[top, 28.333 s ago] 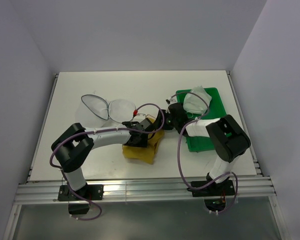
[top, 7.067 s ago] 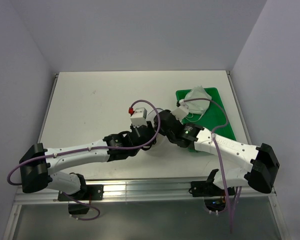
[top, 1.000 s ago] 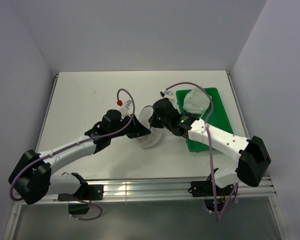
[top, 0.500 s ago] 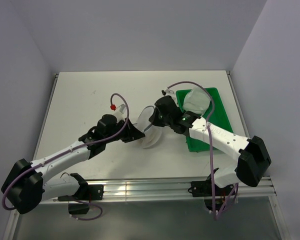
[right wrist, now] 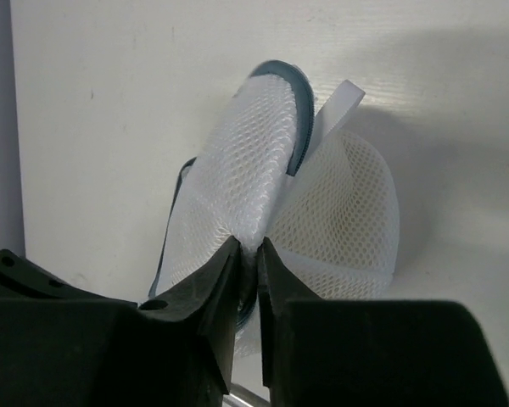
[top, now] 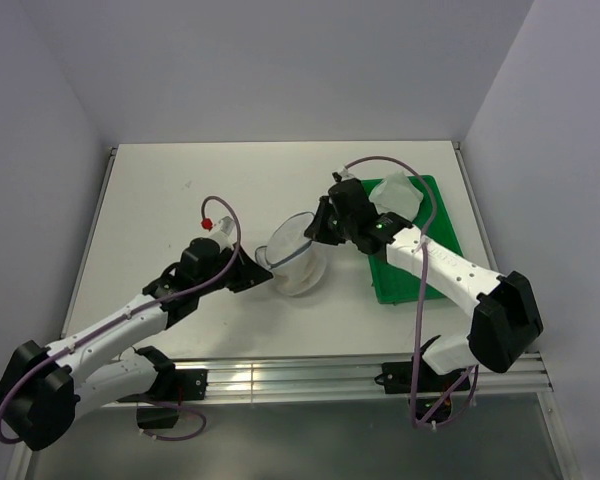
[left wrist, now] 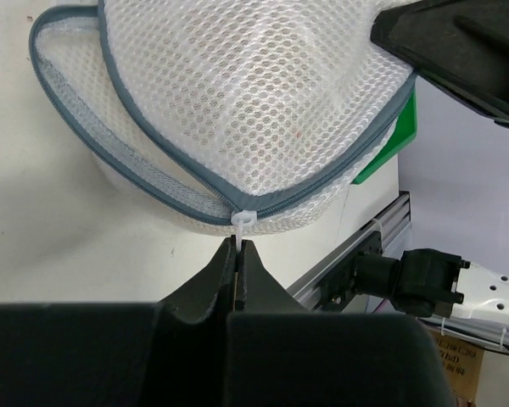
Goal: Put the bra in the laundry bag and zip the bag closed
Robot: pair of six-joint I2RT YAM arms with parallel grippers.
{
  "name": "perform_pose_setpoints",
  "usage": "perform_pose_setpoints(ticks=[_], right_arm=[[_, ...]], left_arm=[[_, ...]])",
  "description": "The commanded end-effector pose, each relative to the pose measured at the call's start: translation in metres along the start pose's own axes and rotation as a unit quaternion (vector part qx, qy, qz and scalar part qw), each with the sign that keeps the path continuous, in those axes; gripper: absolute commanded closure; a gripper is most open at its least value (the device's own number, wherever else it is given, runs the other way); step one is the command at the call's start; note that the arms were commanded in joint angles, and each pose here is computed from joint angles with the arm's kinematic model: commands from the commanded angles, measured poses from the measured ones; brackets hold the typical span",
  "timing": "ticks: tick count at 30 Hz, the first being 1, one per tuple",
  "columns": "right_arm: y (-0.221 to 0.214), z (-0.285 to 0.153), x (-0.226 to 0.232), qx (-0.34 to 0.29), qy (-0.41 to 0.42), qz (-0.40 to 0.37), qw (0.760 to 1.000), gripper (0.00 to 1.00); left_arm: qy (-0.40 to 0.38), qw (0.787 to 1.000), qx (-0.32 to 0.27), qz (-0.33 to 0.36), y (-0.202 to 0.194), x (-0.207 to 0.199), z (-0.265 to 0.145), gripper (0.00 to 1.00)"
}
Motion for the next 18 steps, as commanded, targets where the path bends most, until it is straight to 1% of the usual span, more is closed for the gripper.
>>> perform_pose_setpoints(ticks=[1,2,4,5,6,8,10,12,13,15,16,18], right_arm=[[0.038,-0.006,0.003,-0.048,0.004,-0.011,0.999,0.80],[0.039,-0.007,0.004,-0.046,0.005,-0.010,0.999,0.70],[0.043,-0.014,0.014,-0.049,0.012,-0.008,0.999,0.63],[0.043,-0.016,0.017,-0.047,0.014,-0.008,0.999,0.52],[0.041,-0.020,0.016,-0.040,0.008,-0.005,0.999,0.47],[0.044,-0.030,0.019,-0.041,0.010,0.005,0.999,0.41],[0.037,-0.038,0.029,-0.030,0.032,0.024,0.999,0.41],[0.027,-0.041,0.038,-0.018,0.047,0.050,0.997,0.41],[0.011,-0.044,0.043,-0.003,0.056,0.053,0.997,0.40],[-0.002,-0.051,0.055,0.007,0.079,0.083,0.993,0.40],[-0.021,-0.050,0.056,0.023,0.079,0.084,0.993,0.40],[-0.034,-0.059,0.057,0.024,0.081,0.106,0.991,0.40]], left_arm=[[0.025,1.000,-0.009,0.016,0.006,0.002,-0.012,1.00],[0.014,1.000,-0.016,0.020,0.010,-0.007,-0.017,1.00],[-0.004,0.999,-0.031,0.029,0.021,-0.028,-0.025,1.00],[-0.001,0.999,-0.030,0.033,0.021,-0.031,-0.028,1.00],[0.000,0.999,-0.038,0.036,0.025,-0.035,-0.030,1.00],[-0.011,0.998,-0.037,0.042,0.027,-0.048,-0.032,1.00],[-0.019,0.998,-0.033,0.045,0.024,-0.058,-0.030,1.00],[-0.016,0.998,-0.031,0.048,0.021,-0.059,-0.024,1.00],[-0.018,0.998,-0.025,0.052,0.016,-0.062,-0.021,1.00],[-0.013,0.998,-0.020,0.051,0.010,-0.062,-0.016,1.00],[-0.006,0.999,-0.017,0.051,0.005,-0.061,-0.013,1.00],[0.009,0.999,-0.014,0.045,0.000,-0.054,-0.011,1.00]])
Point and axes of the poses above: each gripper's point midway between its finger pads, its own z axis out along the fingers, its own x axis along the line the jaws close on, y = z × x, the point moved 1 cm from there along -z, back along the fingers, and after that the axes turned 7 degrees about -z, right-handed, at the moved point
